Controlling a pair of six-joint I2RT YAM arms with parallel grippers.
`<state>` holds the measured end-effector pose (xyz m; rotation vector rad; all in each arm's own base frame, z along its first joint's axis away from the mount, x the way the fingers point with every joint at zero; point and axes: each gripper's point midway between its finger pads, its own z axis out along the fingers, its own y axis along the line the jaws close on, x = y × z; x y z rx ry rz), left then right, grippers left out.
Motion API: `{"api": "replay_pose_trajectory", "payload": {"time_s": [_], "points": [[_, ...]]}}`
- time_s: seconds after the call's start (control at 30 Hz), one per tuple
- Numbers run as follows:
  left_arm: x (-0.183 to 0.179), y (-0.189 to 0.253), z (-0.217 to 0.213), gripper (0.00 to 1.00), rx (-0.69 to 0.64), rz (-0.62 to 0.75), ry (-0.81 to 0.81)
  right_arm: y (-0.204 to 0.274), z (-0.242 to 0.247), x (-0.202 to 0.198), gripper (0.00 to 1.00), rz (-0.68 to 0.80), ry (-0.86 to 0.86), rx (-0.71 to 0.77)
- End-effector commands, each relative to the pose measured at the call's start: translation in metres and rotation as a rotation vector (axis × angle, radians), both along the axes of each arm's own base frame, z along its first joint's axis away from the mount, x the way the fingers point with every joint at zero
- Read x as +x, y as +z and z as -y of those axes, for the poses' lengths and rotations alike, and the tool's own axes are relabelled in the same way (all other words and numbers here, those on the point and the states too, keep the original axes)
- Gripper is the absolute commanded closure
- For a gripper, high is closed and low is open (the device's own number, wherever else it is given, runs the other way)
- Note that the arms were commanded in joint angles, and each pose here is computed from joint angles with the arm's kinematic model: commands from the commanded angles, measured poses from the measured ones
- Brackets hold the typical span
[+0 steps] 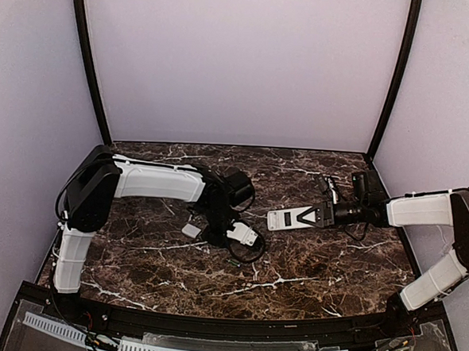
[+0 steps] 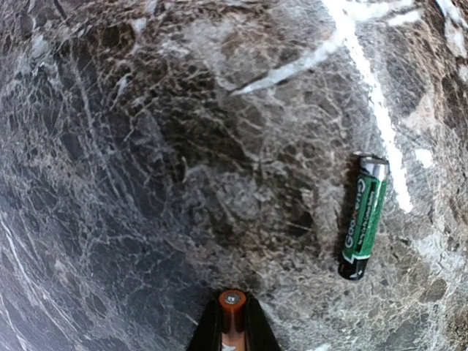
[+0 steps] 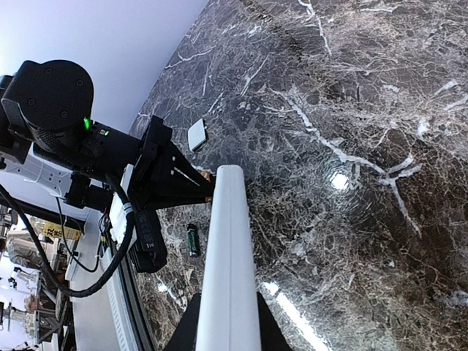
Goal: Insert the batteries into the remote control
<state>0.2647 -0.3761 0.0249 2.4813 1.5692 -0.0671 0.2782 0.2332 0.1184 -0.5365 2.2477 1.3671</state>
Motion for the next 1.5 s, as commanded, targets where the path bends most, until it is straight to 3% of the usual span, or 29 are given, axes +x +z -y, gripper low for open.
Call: {"api": "replay_pose_trajectory", "payload": {"time_s": [0.0,0.2,0.5,0.6,0.77,1.1,1.47], "points": [[0.005,0.021,-0.001,1.0,-0.005,0.028,0.085,0.024,-0.003,0.012,1.0,0.079,-0.006,0.043],[0.025,0.072,0.01,1.0,-0.193,0.098,0.242,0.05,-0.008,0.025,1.0,0.146,-0.03,0.105],[0.064,0.207,-0.003,1.0,-0.799,0.232,0.661,0.09,-0.03,0.039,1.0,0.241,-0.045,0.189],[0.068,0.237,-0.014,1.0,-0.955,0.184,0.825,0.098,-0.041,0.039,1.0,0.241,-0.031,0.224],[0.048,0.278,-0.014,1.0,-1.247,0.011,0.87,0.113,-0.066,0.039,1.0,0.252,-0.014,0.288],[0.049,0.289,-0.03,1.0,-1.388,0.026,0.924,0.119,-0.107,0.033,1.0,0.161,-0.001,0.382],[0.052,0.289,-0.037,1.0,-1.515,0.019,0.951,0.127,-0.129,0.019,1.0,0.166,0.019,0.432]]}}
